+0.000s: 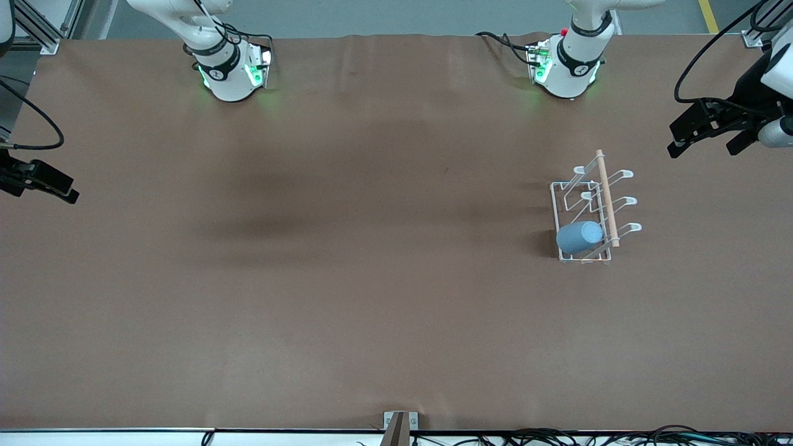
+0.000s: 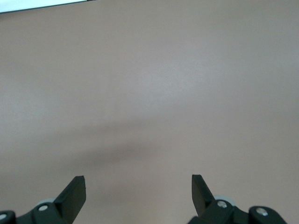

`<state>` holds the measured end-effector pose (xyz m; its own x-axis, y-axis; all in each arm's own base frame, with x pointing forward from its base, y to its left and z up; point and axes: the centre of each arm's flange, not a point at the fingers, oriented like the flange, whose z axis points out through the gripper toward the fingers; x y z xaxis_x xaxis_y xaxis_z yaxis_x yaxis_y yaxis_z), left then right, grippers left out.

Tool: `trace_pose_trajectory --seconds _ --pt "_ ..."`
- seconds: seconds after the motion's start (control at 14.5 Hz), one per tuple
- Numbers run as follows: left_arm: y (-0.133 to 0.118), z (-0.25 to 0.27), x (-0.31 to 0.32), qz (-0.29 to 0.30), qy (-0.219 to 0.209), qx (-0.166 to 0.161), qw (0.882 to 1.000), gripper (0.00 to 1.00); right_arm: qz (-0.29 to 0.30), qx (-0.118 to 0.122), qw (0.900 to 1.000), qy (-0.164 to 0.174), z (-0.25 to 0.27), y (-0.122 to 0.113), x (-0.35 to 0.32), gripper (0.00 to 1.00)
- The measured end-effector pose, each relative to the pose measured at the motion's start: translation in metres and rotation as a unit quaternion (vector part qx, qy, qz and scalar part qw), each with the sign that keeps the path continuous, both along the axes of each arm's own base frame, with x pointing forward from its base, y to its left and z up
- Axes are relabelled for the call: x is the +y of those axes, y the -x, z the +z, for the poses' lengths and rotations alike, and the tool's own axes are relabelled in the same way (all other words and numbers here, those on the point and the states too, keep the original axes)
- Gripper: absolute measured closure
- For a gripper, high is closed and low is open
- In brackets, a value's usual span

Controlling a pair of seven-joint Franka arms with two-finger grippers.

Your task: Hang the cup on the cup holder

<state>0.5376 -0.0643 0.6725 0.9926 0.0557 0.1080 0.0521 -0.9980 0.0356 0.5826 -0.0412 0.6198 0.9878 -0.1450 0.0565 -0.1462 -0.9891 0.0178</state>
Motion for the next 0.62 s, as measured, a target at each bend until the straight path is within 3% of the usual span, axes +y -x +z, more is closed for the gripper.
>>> trace_pose_trajectory --seconds 0.62 --pt "-0.0010 -0.0105 -0.0012 -0.005 -0.006 0.027 1.000 0.00 0.000 0.000 1.000 0.000 0.0000 0.0000 0.0000 0.00"
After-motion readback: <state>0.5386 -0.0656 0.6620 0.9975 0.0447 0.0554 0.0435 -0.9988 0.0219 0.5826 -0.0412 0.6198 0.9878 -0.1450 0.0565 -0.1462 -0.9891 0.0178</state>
